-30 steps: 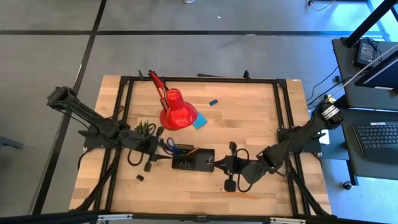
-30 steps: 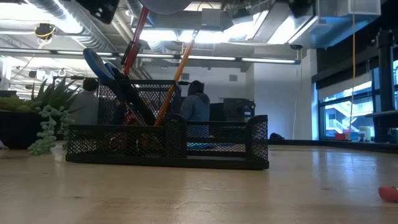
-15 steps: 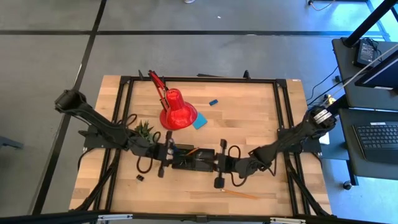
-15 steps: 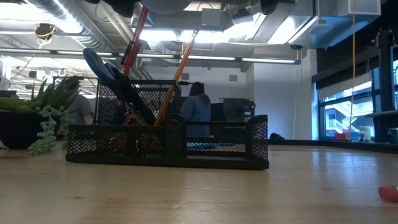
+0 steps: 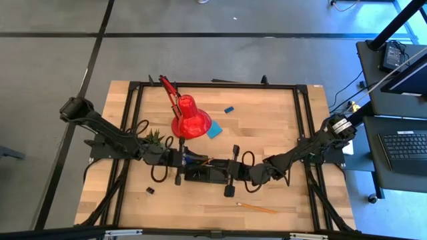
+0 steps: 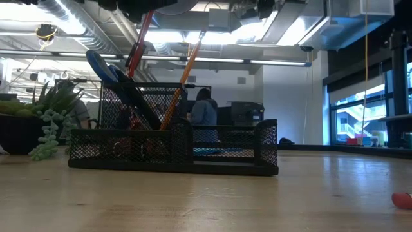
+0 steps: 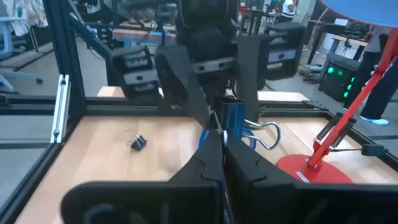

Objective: Pick and place office supplies into organizer
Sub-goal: Put the right black binder clip into the desk organizer

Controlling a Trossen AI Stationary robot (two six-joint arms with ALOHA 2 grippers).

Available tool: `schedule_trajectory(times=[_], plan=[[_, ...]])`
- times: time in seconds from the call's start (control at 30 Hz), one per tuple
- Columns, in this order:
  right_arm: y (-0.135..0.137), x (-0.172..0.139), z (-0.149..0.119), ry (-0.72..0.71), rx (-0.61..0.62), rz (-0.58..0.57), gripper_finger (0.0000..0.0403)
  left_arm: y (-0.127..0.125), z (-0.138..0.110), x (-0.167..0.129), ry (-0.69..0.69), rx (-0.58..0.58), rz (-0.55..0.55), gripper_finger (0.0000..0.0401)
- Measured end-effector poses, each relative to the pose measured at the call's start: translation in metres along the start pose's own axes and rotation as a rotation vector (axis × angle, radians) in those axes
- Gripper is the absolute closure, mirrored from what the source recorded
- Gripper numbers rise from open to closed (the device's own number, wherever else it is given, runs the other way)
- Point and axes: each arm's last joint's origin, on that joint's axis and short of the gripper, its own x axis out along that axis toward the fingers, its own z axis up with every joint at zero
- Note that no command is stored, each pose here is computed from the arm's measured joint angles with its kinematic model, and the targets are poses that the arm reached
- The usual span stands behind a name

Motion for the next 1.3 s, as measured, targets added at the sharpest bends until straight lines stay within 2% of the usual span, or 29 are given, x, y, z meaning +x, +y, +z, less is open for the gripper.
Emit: schedule_trajectory(times=[0.17, 0.37, 0.67, 0.97, 1.13, 1.3], plan=[[-0.003, 0.002, 0.001, -0.005, 0.002, -0.007, 0.0399, 0.004, 0.001, 0.002, -0.015, -0.012, 0.009, 0.0251], [-0.011, 0.009, 0.001, -0.008, 0.011, 0.005, 0.0399, 0.002, 0.005, 0.001, -0.063, -0.028, -0.057, 0.0250], [-0.018, 0.015, 0.005, -0.048, 0.018, 0.075, 0.0399, 0.003, 0.006, 0.001, -0.072, -0.030, -0.050, 0.0251], [-0.019, 0.015, 0.006, -0.054, 0.022, 0.077, 0.0399, 0.015, 0.006, 0.006, -0.080, -0.021, -0.021, 0.0250], [-0.019, 0.015, 0.007, -0.061, 0.024, 0.083, 0.0399, 0.020, 0.006, 0.009, -0.104, -0.053, -0.101, 0.0251], [-0.019, 0.015, 0.006, -0.061, 0.022, 0.083, 0.0399, 0.021, 0.006, 0.009, -0.104, -0.053, -0.104, 0.0253]])
